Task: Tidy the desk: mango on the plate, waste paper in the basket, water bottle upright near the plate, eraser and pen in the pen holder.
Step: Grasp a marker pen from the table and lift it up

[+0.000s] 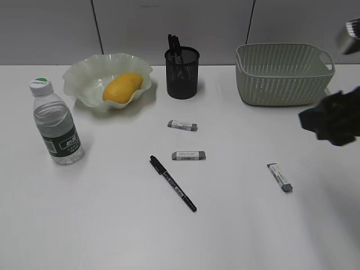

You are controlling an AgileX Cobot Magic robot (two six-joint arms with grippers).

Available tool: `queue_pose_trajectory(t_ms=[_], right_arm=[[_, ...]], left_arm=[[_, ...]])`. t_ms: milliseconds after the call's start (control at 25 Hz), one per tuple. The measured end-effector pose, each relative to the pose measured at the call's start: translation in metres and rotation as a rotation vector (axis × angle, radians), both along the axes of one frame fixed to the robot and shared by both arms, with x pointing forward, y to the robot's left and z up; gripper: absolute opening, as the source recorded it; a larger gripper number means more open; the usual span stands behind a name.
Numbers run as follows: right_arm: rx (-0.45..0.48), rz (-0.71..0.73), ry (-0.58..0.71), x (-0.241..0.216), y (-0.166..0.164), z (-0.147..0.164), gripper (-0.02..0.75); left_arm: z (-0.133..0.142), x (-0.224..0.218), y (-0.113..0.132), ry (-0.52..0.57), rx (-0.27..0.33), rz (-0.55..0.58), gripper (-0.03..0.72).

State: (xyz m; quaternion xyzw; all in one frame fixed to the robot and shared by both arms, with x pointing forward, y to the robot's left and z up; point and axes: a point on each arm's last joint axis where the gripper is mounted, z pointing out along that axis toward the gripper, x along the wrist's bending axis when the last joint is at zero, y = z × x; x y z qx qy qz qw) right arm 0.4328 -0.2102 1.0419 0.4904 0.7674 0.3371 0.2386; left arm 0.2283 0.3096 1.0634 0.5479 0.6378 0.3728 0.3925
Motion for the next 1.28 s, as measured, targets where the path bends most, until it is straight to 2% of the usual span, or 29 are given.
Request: queue_pose_trajectory(t_ms=[240,360,480,640,880,1120,1280], right_arm=[[-0.094,0.151,0.144,0.061,0.068,-0.034,0.498],[-0.100,0.225,0.240,0.067,0.110,-0.054,0.498],[-0.130,0.255,0.342,0.074,0.135,-0.076,0.498],[-0.159,0.258,0.420,0.090,0.152,-0.093,0.501],[-0.150,0.282,0.501,0.104,0.179,-0.107,0.554],[-0.214,0.321,0.589,0.102,0.204,-0.138,0.561],[-0.242,0.321,0.604,0.103,0.209,-0.152,0.540]], left_arm=[[0.000,0.000,-0.004,0.003,0.027,-0.005,0.404],[0.000,0.000,-0.004,0.003,0.029,-0.006,0.391],[0.000,0.000,-0.004,0.003,0.032,-0.007,0.387],[0.000,0.000,-0.004,0.004,0.033,-0.008,0.386],[0.000,0.000,-0.004,0.004,0.033,-0.009,0.386],[0.000,0.000,-0.004,0.004,0.033,-0.009,0.377],[0.000,0.000,-0.004,0.002,0.033,-0.009,0.377]])
